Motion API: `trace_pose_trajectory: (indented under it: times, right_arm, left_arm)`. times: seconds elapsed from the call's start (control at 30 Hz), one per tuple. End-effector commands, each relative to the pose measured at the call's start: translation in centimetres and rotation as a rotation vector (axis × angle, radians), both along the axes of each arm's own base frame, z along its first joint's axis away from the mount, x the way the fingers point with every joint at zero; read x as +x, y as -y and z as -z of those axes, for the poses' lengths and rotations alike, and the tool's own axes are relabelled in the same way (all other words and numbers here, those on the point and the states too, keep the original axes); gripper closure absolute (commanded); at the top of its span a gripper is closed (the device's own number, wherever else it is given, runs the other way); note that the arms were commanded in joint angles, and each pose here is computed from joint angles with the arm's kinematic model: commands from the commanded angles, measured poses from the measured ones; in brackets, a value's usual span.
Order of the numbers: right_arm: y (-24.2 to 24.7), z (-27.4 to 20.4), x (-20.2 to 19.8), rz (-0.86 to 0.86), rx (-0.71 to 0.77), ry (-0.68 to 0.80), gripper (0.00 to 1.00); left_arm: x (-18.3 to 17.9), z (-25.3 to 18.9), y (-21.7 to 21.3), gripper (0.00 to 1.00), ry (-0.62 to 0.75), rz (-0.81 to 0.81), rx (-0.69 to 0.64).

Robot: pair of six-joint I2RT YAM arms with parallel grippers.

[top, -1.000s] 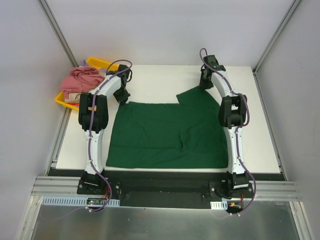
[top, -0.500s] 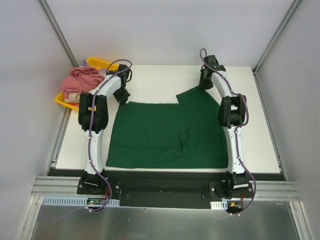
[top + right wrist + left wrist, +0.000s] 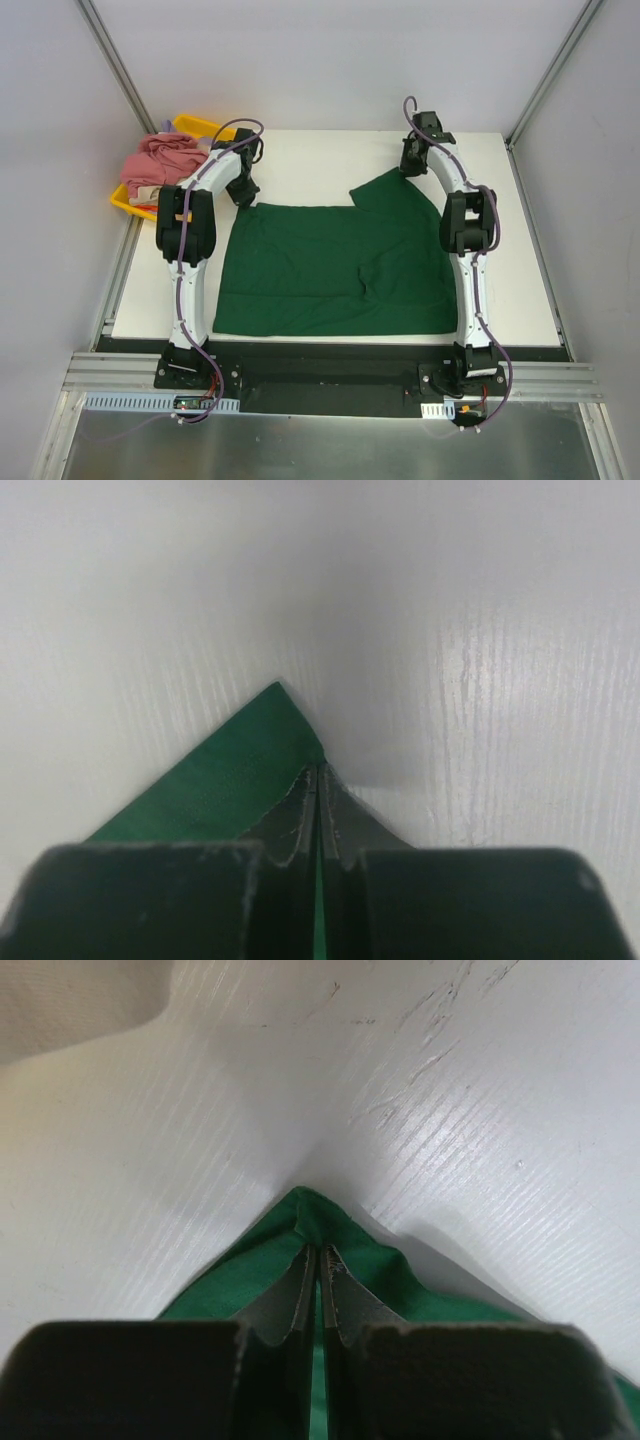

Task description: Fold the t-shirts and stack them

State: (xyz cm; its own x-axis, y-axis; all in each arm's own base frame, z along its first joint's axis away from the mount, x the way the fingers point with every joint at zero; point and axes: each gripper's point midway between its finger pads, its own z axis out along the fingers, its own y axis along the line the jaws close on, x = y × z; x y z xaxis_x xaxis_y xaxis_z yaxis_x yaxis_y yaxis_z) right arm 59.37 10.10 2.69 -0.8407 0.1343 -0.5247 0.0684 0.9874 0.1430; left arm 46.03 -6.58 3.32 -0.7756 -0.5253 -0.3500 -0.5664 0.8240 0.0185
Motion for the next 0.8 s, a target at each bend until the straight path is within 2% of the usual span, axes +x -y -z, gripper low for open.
trace_pose_trajectory:
  times: [0.0, 0.33, 0.47, 0.77]
  right_arm:
    - [-2.1, -1.9, -0.7, -0.075, 0.110, 0.048, 1.00]
    - [-3.6, -8.9, -4.4, -0.100, 0.234, 0.176, 1.00]
    - [-3.1, -9.7, -7.0, -0.109, 0.188, 0.176, 1.00]
    - [-2.5, -9.5, -13.1, -0.119, 0.199, 0.110, 1.00]
  left_arm:
    - [0.5, -5.1, -0.6, 1.00, 0.092, 0.012, -0.010]
    - [-1.0, -5.8, 1.0, 1.00, 0.079, 0.062, -0.106]
    - [-2.0, -5.8, 1.4, 1.00, 0.076, 0.073, -0.126]
    - [-5.6, -5.3, 2.0, 1.00, 0.055, 0.104, -0.156]
